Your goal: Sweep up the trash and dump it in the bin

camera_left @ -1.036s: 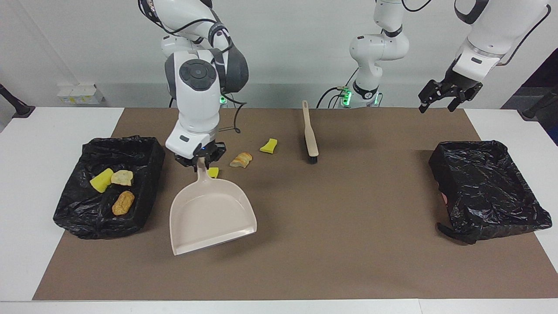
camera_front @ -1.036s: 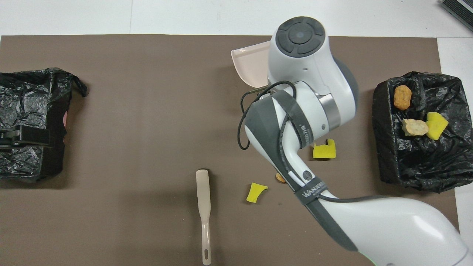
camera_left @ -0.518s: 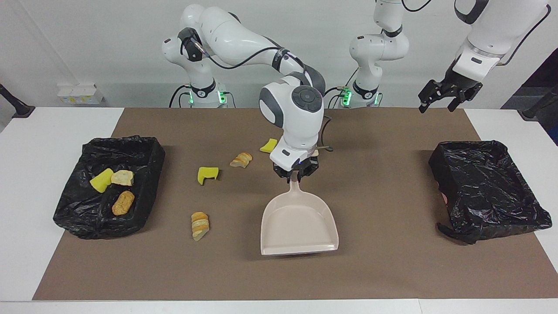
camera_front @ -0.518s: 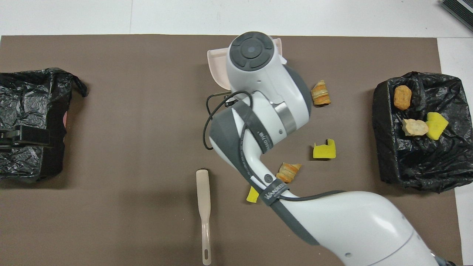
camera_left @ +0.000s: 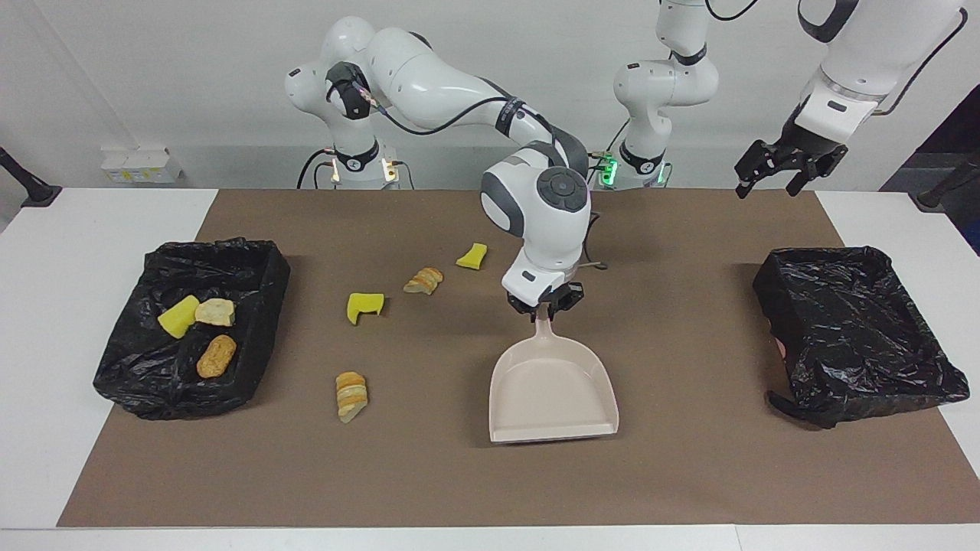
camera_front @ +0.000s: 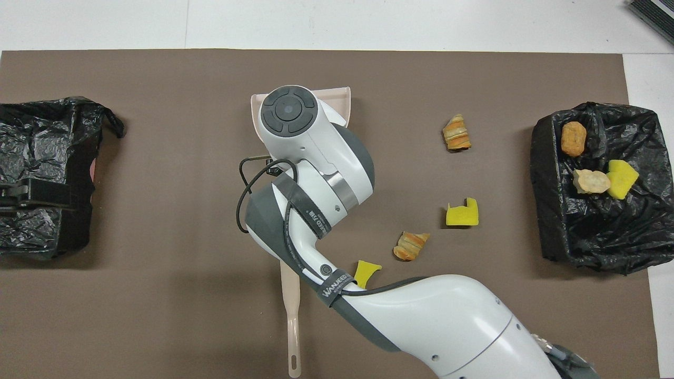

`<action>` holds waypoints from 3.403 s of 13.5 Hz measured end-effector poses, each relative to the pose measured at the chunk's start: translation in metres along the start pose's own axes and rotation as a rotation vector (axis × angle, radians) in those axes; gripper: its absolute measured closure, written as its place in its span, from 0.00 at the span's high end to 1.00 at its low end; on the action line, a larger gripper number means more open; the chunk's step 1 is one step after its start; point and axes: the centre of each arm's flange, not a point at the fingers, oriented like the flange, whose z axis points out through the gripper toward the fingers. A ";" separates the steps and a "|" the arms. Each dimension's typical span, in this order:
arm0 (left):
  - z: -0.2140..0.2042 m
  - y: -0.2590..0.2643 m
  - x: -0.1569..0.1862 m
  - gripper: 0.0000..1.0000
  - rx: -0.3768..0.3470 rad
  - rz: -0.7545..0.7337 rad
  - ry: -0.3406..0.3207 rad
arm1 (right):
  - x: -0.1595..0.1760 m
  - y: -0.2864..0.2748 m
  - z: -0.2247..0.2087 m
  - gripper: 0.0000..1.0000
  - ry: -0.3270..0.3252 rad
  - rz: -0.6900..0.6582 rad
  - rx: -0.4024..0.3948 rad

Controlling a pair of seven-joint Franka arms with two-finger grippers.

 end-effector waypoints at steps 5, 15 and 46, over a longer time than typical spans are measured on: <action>0.000 0.000 0.000 1.00 0.000 0.000 0.000 | 0.000 -0.002 0.012 0.31 -0.009 0.001 -0.005; 0.000 0.000 0.000 1.00 0.000 0.000 0.000 | -0.004 -0.008 0.012 0.31 -0.011 -0.006 0.003; 0.166 0.216 0.105 1.00 -0.046 0.074 0.098 | -0.326 -0.032 0.025 0.81 -0.025 -0.015 -0.044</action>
